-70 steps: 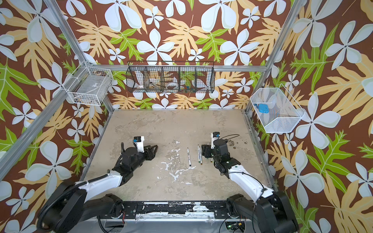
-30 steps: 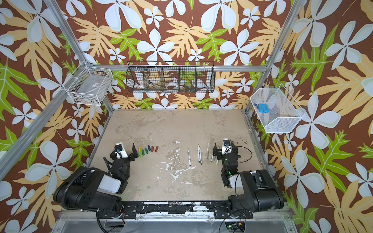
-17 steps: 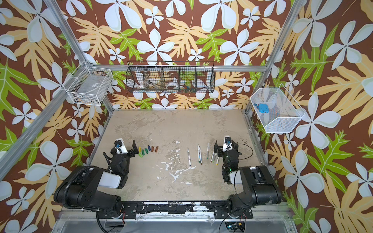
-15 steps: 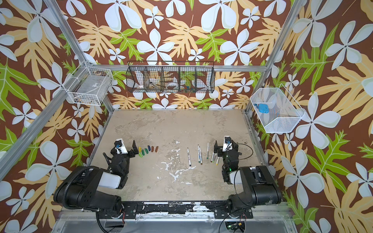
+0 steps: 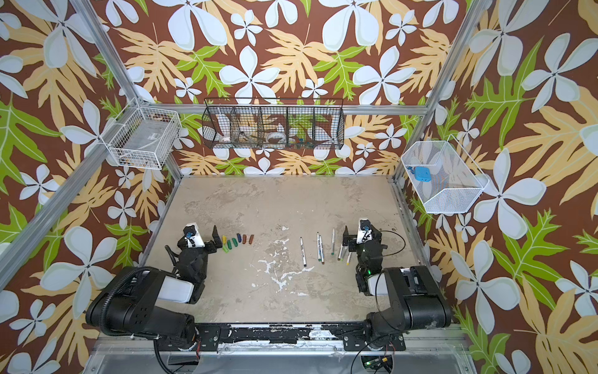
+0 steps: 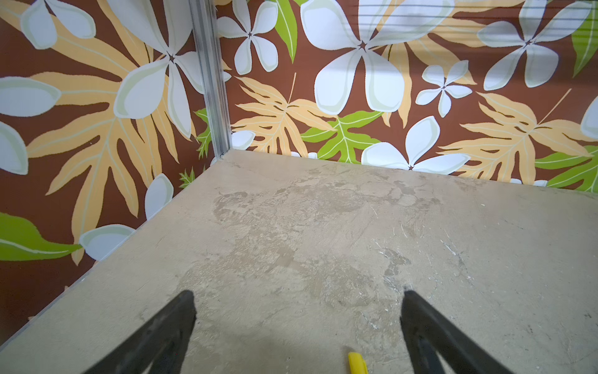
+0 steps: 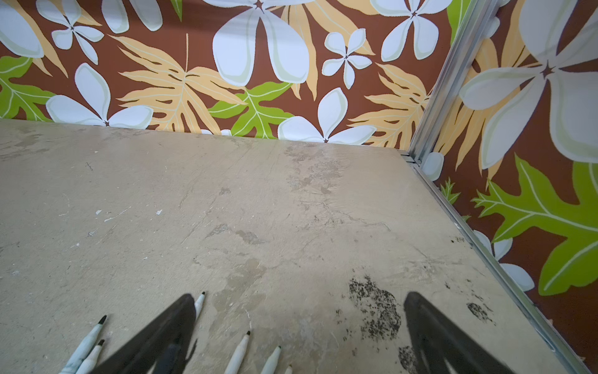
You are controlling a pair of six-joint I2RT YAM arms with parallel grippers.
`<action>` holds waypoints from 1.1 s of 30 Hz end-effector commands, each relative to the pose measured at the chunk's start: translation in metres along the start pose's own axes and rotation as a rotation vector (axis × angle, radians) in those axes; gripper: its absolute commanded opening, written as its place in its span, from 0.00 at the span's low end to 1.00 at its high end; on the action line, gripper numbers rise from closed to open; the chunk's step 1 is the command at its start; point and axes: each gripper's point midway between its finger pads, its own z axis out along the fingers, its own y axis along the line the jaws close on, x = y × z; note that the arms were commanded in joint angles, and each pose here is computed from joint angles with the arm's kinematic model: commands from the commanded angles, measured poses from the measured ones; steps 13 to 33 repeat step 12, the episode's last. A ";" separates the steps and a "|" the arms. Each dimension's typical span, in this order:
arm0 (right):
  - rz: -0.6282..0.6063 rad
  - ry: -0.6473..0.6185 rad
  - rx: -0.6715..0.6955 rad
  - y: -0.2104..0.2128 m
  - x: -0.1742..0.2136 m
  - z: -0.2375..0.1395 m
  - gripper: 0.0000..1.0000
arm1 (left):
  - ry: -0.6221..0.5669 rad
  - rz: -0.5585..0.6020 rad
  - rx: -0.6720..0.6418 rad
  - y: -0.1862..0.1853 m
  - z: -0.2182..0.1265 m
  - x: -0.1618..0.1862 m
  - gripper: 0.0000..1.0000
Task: Open the pen caps
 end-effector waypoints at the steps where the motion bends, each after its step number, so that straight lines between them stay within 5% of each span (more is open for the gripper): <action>1: 0.004 -0.009 -0.001 0.000 -0.003 0.001 1.00 | -0.025 -0.015 0.004 -0.001 0.000 -0.006 1.00; 33: 0.005 -0.007 -0.002 0.000 -0.002 0.001 1.00 | -0.031 -0.014 0.014 -0.002 -0.001 -0.007 1.00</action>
